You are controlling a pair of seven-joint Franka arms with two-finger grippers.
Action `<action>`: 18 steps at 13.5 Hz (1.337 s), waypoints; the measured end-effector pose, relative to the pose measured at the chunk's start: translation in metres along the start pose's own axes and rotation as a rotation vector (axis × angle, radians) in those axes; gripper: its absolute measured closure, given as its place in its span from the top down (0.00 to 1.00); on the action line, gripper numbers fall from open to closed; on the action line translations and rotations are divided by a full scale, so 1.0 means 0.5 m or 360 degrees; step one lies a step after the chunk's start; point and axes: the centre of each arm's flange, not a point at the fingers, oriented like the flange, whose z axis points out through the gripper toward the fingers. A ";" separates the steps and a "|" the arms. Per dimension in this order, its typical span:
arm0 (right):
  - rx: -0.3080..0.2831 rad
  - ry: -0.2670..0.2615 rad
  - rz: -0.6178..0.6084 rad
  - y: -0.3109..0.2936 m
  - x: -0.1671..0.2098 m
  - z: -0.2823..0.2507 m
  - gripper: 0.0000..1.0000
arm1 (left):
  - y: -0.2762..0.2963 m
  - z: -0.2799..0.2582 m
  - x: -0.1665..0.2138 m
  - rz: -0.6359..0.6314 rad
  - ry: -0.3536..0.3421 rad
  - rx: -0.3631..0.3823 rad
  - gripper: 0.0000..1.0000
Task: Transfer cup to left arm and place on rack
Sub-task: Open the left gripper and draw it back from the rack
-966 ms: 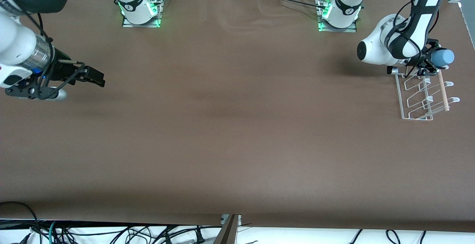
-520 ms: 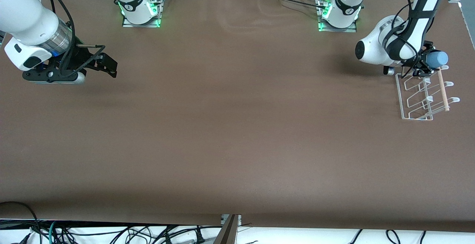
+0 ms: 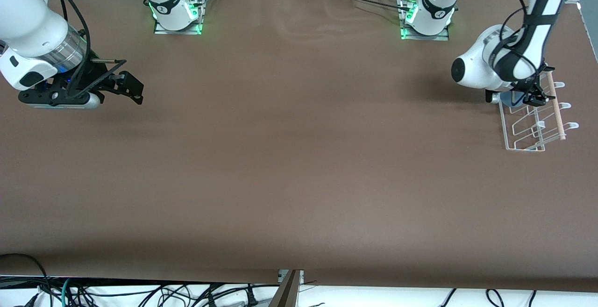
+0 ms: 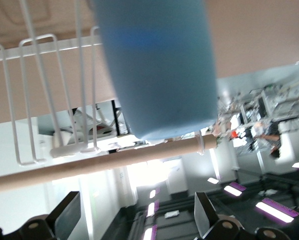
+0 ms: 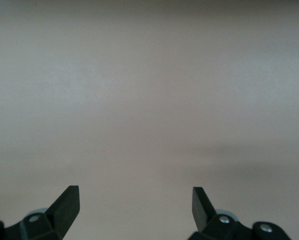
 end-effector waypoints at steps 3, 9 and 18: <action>-0.0005 0.0004 -0.0001 0.000 0.001 0.000 1.00 | -0.079 -0.042 -0.102 -0.0317 0.0329 -0.0235 1.00; -0.0008 0.0001 0.0009 0.008 0.004 0.003 1.00 | -0.213 -0.188 -0.370 -0.0993 0.1208 -0.0489 1.00; -0.0009 -0.0001 0.0010 0.009 0.005 0.006 1.00 | -0.217 -0.361 -0.625 -0.2032 0.1749 -0.1235 1.00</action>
